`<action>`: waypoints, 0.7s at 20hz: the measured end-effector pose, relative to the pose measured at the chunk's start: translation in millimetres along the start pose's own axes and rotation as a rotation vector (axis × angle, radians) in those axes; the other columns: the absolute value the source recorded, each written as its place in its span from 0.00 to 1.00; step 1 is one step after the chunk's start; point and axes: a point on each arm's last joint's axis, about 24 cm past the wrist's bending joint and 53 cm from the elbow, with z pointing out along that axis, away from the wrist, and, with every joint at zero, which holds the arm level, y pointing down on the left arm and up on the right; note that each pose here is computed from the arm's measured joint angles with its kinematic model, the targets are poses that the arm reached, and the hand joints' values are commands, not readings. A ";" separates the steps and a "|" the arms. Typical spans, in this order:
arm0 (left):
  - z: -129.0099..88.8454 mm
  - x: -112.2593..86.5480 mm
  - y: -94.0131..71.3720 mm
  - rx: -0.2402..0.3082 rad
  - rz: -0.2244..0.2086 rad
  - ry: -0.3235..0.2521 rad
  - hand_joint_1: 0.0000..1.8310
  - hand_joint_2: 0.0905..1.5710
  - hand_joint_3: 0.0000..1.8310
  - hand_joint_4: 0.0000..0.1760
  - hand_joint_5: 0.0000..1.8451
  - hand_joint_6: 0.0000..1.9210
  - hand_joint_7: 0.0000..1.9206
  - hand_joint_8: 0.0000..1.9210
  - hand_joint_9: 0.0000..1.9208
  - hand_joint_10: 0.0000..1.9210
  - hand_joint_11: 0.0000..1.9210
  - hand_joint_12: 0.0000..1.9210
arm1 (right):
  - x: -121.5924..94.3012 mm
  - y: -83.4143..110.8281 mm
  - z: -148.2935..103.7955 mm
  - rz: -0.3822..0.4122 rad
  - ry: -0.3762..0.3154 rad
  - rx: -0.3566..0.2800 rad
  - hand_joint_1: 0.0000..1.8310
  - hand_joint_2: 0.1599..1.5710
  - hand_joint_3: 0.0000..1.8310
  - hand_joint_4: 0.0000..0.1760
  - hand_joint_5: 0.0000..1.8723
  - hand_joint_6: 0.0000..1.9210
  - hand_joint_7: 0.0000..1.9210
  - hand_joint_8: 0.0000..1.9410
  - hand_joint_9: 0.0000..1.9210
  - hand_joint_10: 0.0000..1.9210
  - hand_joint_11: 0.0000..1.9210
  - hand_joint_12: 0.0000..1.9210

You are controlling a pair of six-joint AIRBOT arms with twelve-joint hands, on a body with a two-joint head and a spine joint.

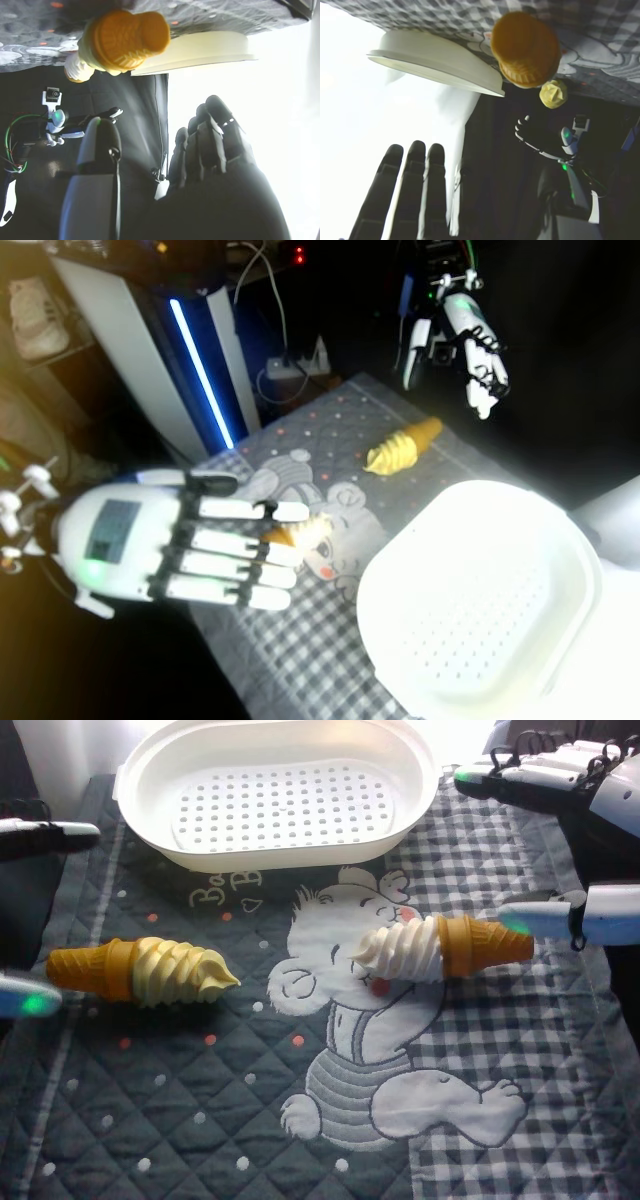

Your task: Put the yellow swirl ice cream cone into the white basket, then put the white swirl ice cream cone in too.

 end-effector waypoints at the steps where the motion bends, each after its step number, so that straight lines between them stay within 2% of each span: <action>1: 3.2 1.1 -1.6 0.006 0.002 0.004 0.51 0.45 0.00 0.56 0.23 0.00 0.17 0.00 0.16 0.01 0.00 0.52 | -0.5 -0.5 -0.1 -0.003 0.001 0.001 0.33 0.67 0.00 0.45 0.14 0.00 0.12 0.00 0.17 0.00 0.15 0.26; 2: 7.6 3.3 -4.2 0.013 0.004 0.012 0.50 0.46 0.00 0.54 0.22 0.00 0.17 0.00 0.16 0.01 0.00 0.53 | -1.6 -0.9 -0.2 -0.005 -0.001 0.001 0.33 0.67 0.00 0.42 0.14 0.00 0.12 0.00 0.17 0.00 0.16 0.25; 4: 18.2 10.8 -12.8 0.041 0.039 0.052 0.48 0.44 0.00 0.77 0.16 0.00 0.16 0.00 0.17 0.00 0.04 0.51 | -1.9 -1.4 -0.2 -0.005 -0.002 0.002 0.31 0.67 0.00 0.42 0.13 0.00 0.12 0.00 0.17 0.00 0.16 0.25; 5: 27.3 15.1 -18.6 0.057 0.053 0.070 0.47 0.43 0.00 0.83 0.14 0.00 0.16 0.00 0.18 0.00 0.05 0.48 | -1.9 -1.4 -0.2 -0.004 -0.002 0.002 0.32 0.68 0.00 0.42 0.13 0.00 0.11 0.00 0.16 0.00 0.15 0.24; 6: 35.1 20.0 -23.1 0.070 0.070 0.090 0.45 0.43 0.00 0.80 0.14 0.00 0.16 0.00 0.19 0.00 0.08 0.43 | -1.7 -1.3 -0.2 -0.005 -0.001 0.002 0.30 0.68 0.00 0.31 0.12 0.00 0.11 0.00 0.15 0.00 0.14 0.24; 7: 45.3 27.6 -29.9 0.087 0.096 0.118 0.45 0.42 0.00 0.83 0.14 0.00 0.16 0.00 0.20 0.00 0.09 0.42 | -1.9 -1.1 -0.2 -0.004 -0.002 0.001 0.30 0.69 0.00 0.22 0.12 0.00 0.11 0.00 0.14 0.00 0.12 0.23; 8: 50.9 34.4 -33.0 0.094 0.116 0.142 0.45 0.41 0.00 0.87 0.15 0.00 0.17 0.00 0.21 0.01 0.09 0.42 | -2.0 -1.4 -0.2 -0.005 -0.002 0.002 0.29 0.68 0.00 0.30 0.13 0.00 0.11 0.00 0.14 0.00 0.12 0.22; 9: 57.7 46.4 -35.6 0.099 0.140 0.178 0.47 0.41 0.00 0.85 0.16 0.01 0.18 0.01 0.22 0.01 0.10 0.42 | -2.3 -1.7 -0.2 -0.005 -0.002 0.002 0.29 0.68 0.00 0.36 0.12 0.00 0.11 0.00 0.13 0.00 0.11 0.22; 10: 64.1 70.1 -34.5 0.093 0.175 0.250 0.47 0.41 0.00 0.82 0.17 0.00 0.19 0.00 0.23 0.00 0.10 0.43 | -2.7 -1.9 -0.3 -0.006 -0.003 0.003 0.28 0.68 0.00 0.41 0.12 0.00 0.11 0.00 0.14 0.00 0.12 0.23; 11: 64.4 71.0 -34.1 0.091 0.177 0.253 0.47 0.41 0.00 0.82 0.17 0.00 0.19 0.00 0.23 0.00 0.10 0.43 | -2.5 -2.0 -0.3 -0.006 -0.003 0.003 0.28 0.68 0.00 0.41 0.12 0.00 0.11 0.00 0.14 0.00 0.12 0.23; 12: 65.2 82.4 -29.9 0.075 0.190 0.287 0.47 0.41 0.00 0.91 0.16 0.00 0.19 0.00 0.22 0.00 0.11 0.40 | -2.6 -1.8 -0.3 -0.006 -0.003 0.003 0.31 0.68 0.00 0.42 0.12 0.00 0.12 0.00 0.16 0.01 0.15 0.24; 13: 65.4 87.7 -25.6 0.061 0.199 0.306 0.47 0.42 0.00 0.93 0.15 0.00 0.18 0.00 0.22 0.00 0.11 0.39 | -2.6 -1.8 -0.3 -0.006 -0.003 0.002 0.33 0.67 0.00 0.42 0.13 0.00 0.12 0.00 0.16 0.01 0.16 0.24; 14: 65.1 88.6 -18.7 0.038 0.208 0.317 0.48 0.43 0.00 0.90 0.14 0.00 0.18 0.00 0.21 0.00 0.13 0.36 | -2.6 -1.8 -0.3 -0.006 -0.003 0.002 0.34 0.67 0.00 0.45 0.13 0.00 0.12 0.00 0.18 0.01 0.18 0.26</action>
